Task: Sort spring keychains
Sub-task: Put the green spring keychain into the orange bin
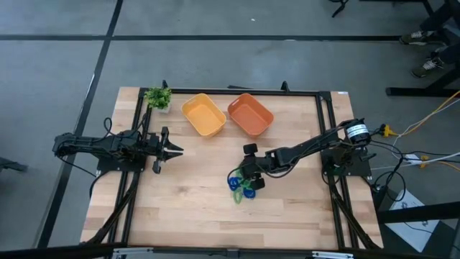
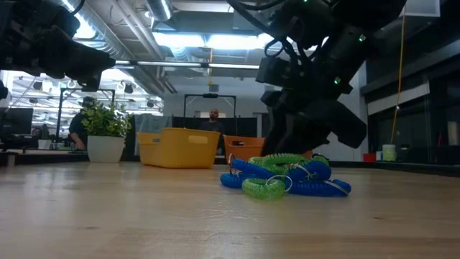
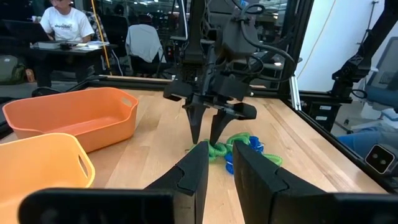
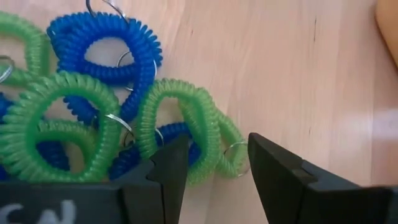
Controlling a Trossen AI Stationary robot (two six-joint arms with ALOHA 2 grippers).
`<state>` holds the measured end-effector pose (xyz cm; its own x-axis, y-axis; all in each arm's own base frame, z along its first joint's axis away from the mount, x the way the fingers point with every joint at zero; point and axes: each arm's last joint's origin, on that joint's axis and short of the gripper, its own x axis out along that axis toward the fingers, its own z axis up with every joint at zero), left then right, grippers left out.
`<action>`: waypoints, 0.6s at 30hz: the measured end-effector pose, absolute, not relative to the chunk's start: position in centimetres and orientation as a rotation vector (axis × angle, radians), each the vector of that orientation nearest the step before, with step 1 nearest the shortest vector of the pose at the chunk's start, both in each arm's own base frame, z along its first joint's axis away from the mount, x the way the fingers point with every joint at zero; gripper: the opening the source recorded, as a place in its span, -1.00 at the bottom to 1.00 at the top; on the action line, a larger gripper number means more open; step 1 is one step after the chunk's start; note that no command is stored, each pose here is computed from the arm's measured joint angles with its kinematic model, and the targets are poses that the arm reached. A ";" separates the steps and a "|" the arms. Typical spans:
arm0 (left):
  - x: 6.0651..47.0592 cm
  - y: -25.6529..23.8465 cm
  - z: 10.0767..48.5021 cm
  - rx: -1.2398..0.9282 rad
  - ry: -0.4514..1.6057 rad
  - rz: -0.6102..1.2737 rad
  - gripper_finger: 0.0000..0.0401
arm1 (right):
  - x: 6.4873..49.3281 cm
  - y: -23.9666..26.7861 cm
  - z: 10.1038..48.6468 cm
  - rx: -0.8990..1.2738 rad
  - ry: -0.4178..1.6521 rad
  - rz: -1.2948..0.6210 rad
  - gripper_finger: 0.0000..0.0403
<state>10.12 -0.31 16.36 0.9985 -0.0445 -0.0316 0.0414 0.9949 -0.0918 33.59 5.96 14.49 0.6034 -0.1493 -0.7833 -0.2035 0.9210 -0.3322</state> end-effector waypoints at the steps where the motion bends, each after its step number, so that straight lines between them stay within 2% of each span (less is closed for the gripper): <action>1: 10.1 -0.3 16.4 -0.091 0.034 -0.043 -0.66 | 33.6 6.0 14.5 -0.414 0.934 0.033 -0.18; 6: 10.1 -0.3 16.4 -0.091 0.034 -0.043 -0.65 | 33.5 6.0 14.4 -0.391 0.937 0.077 -0.30; 14: 10.1 -0.3 16.4 -0.091 0.034 -0.043 -0.66 | 33.6 5.9 14.4 -0.337 0.938 0.088 -0.73; 18: 10.1 -0.3 16.4 -0.091 0.034 -0.043 -0.65 | 33.6 5.9 14.4 -0.325 0.937 0.081 -0.88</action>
<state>10.12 -0.31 16.36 0.9985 -0.0446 -0.0320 0.0415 0.9949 -0.0918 33.58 5.90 14.42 0.5927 -0.0716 -0.8023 -0.2089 0.9483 -0.2390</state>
